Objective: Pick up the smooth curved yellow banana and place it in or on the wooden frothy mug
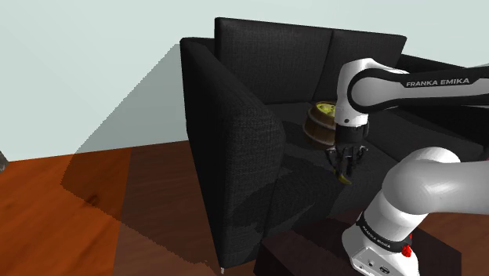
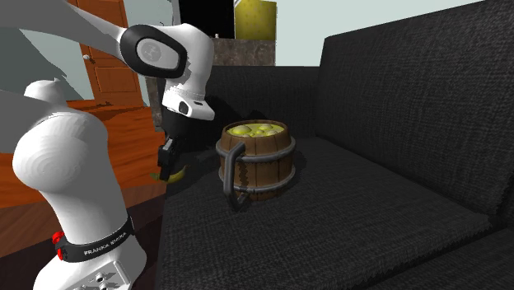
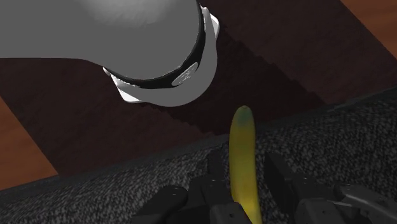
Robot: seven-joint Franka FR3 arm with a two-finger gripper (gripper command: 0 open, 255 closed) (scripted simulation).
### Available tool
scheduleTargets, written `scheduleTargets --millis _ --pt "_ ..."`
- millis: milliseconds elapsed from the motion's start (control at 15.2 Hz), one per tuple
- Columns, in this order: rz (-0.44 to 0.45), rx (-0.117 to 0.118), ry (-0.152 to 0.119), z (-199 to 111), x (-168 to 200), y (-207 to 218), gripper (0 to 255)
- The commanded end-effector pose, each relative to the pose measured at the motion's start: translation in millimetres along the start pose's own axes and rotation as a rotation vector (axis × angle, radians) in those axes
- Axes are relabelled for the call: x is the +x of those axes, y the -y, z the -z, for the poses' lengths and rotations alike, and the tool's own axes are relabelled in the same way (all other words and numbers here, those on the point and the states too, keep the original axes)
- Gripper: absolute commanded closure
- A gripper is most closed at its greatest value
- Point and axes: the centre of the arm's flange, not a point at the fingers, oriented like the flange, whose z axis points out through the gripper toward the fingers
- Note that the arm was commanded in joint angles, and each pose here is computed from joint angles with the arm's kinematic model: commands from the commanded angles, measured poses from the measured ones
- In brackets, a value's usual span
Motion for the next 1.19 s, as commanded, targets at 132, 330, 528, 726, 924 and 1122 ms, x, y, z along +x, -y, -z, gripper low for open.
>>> scheduleTargets --millis 132,330,528,726,924,1122 --pt "0.000 0.000 0.000 0.0 0.0 0.0 255" --pt "0.000 0.000 0.000 0.0 0.0 0.5 255" --pt "0.000 0.005 -0.010 4.1 0.7 0.5 255" --pt "-0.122 -0.199 -0.200 -0.8 -50.2 44.6 0" --pt "-0.256 -0.421 -0.408 -27.1 -96.2 96.1 0" --pt "-0.256 -0.421 -0.408 -40.3 -91.0 89.1 0"
